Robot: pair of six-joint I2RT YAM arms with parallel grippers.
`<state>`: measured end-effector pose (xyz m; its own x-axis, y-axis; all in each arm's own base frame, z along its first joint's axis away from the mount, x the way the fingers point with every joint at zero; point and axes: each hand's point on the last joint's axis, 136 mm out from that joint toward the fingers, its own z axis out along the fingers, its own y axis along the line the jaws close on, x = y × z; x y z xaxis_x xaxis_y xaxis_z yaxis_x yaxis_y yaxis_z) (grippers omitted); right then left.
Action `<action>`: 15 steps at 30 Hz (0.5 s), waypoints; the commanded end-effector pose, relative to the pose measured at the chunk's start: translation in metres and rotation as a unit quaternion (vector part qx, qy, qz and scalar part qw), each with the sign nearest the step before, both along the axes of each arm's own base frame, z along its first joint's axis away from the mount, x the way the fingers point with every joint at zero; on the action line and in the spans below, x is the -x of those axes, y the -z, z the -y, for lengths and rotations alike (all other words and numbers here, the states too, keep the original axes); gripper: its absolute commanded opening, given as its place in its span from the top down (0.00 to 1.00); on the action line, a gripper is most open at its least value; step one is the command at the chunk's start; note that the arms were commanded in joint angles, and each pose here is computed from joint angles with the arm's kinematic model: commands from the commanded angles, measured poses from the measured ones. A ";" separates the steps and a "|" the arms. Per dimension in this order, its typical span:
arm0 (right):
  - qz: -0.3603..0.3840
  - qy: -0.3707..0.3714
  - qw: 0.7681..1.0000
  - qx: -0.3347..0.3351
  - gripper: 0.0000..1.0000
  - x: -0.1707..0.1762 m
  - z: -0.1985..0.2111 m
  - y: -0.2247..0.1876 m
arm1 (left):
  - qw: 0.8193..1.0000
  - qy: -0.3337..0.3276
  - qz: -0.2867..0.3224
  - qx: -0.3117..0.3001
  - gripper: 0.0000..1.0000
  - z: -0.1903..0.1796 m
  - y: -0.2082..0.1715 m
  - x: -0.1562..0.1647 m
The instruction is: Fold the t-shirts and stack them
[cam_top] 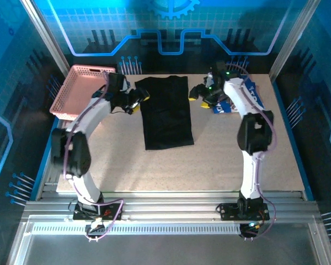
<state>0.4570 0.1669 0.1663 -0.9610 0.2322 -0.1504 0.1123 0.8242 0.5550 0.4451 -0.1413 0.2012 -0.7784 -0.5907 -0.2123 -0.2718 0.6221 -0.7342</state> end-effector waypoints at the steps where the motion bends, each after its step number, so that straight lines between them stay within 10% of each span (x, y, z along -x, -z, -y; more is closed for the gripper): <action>1: 0.017 -0.037 0.999 -0.016 0.26 0.050 -0.002 -0.010 | 1.000 0.003 -0.022 0.012 0.28 -0.003 0.001 0.053; 7: -0.012 -0.080 0.995 -0.066 0.28 0.115 -0.020 0.043 | 0.996 0.021 -0.060 0.068 0.31 0.009 0.058 0.121; 15: -0.055 -0.092 0.992 -0.064 0.36 0.126 -0.031 0.099 | 0.990 0.013 -0.086 0.109 0.40 0.023 0.106 0.128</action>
<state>0.3193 0.1864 0.0661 -0.9958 0.0863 0.0318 0.0879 0.7904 0.6062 0.2967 -0.1485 0.0752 -0.7895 -0.6072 0.0899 -0.4743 0.5104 -0.7173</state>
